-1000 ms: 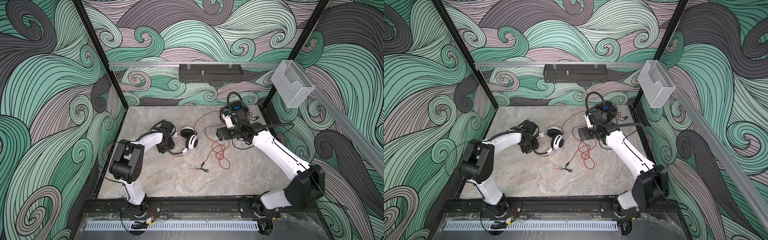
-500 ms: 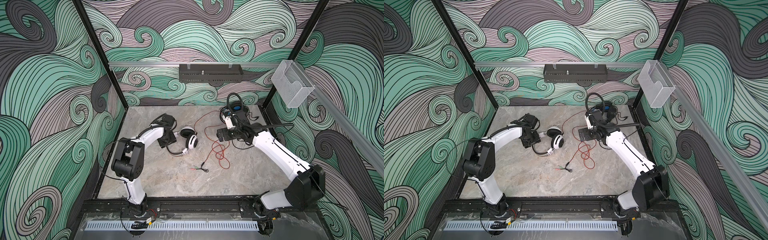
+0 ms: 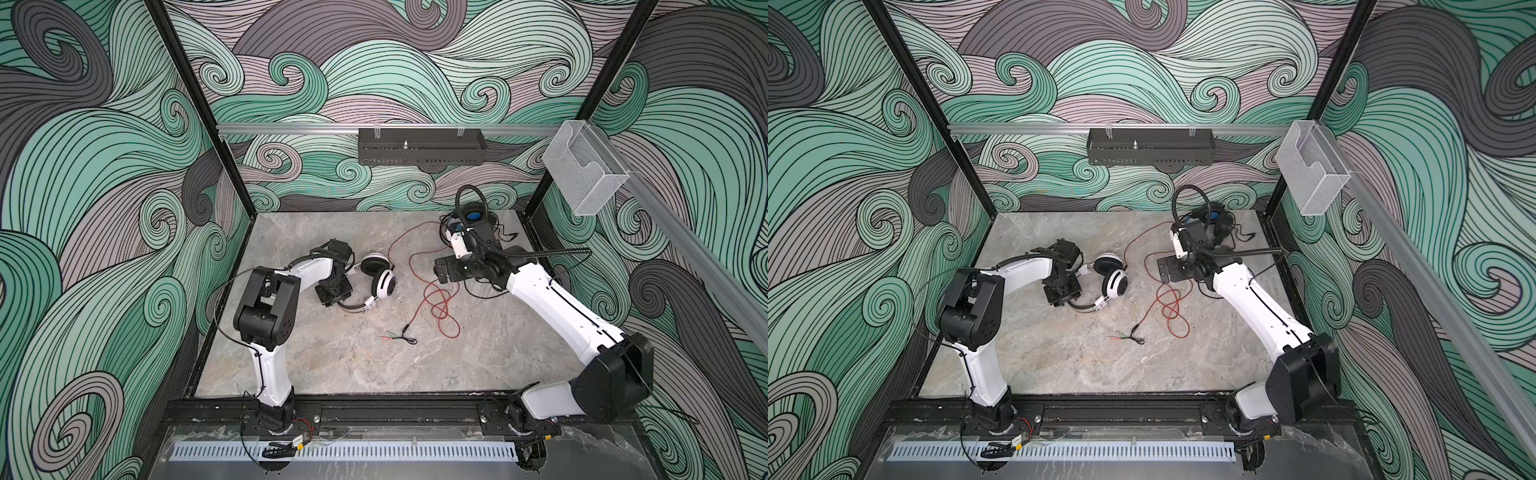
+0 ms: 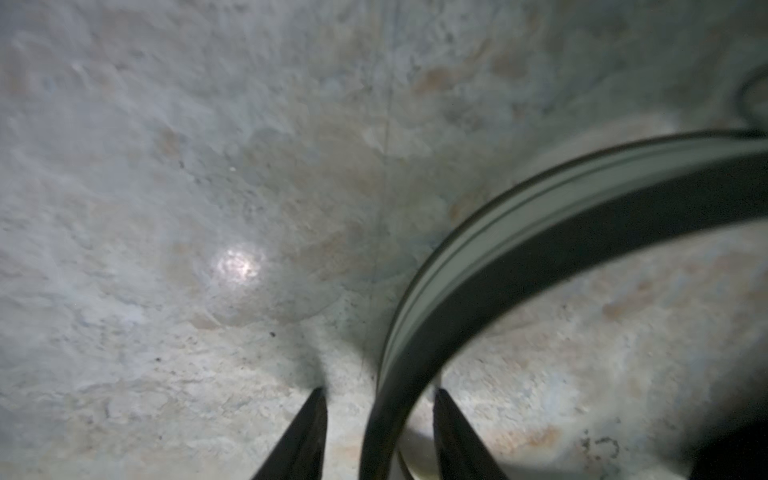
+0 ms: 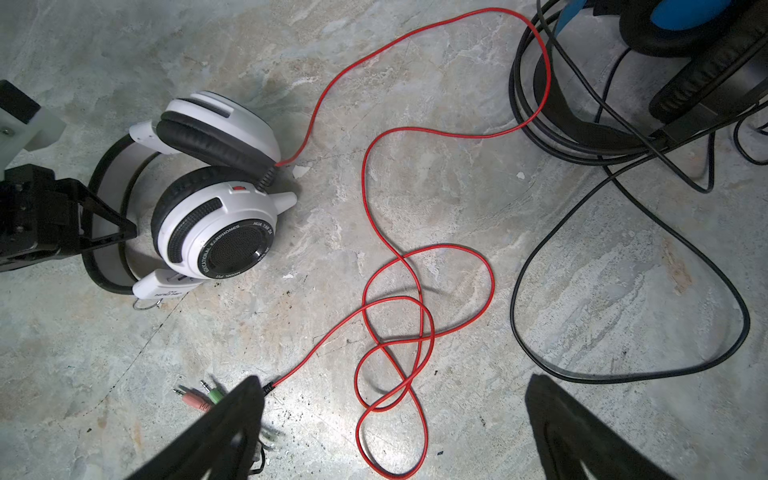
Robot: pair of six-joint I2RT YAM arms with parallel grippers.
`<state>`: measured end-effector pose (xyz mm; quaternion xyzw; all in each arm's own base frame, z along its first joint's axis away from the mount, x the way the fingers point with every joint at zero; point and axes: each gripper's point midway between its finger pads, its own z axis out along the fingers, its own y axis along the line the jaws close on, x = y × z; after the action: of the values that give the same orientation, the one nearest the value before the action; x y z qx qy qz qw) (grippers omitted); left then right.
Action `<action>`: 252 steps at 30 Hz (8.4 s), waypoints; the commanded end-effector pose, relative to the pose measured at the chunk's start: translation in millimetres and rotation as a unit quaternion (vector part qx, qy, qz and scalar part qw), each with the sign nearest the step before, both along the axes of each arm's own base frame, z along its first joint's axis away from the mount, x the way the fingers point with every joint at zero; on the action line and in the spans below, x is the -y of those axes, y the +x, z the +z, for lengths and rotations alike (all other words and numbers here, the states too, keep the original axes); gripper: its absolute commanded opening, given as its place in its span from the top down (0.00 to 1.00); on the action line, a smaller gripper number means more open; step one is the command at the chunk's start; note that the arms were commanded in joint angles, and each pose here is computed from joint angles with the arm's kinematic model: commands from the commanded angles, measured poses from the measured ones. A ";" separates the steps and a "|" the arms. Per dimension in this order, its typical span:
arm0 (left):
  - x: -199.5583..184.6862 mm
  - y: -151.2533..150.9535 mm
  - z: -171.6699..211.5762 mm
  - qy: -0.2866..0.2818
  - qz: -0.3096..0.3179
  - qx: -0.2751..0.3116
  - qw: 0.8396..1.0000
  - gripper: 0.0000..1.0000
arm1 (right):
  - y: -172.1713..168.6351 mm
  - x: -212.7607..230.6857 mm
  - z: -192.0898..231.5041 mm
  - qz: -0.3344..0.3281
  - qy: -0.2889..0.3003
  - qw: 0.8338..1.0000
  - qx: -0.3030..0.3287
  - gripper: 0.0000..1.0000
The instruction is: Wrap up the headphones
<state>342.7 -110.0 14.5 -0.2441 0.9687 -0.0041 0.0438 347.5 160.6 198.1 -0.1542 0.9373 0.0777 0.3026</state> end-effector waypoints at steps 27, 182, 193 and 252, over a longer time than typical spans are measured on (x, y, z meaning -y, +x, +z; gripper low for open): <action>-12.6 41.2 73.8 0.073 -0.086 0.093 0.989 1.00 | -21.6 -8.4 16.4 0.032 0.029 0.999 0.014 0.01; 46.2 -37.0 378.1 0.138 -0.471 0.486 0.723 1.00 | -124.2 -100.5 156.4 0.300 0.265 0.906 0.134 0.01; 68.1 -33.5 363.3 0.138 -0.519 0.475 0.697 1.00 | -84.8 -140.9 174.5 0.302 0.296 0.905 0.051 0.01; 49.6 -59.4 324.7 -0.323 -0.043 0.317 0.891 0.03 | -66.0 -141.4 131.7 0.326 -0.280 0.776 0.463 1.00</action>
<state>292.8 -144.5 335.4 -0.1421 0.8705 -0.3261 0.3401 259.0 301.3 286.9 -0.5697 0.6279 -0.0309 0.5293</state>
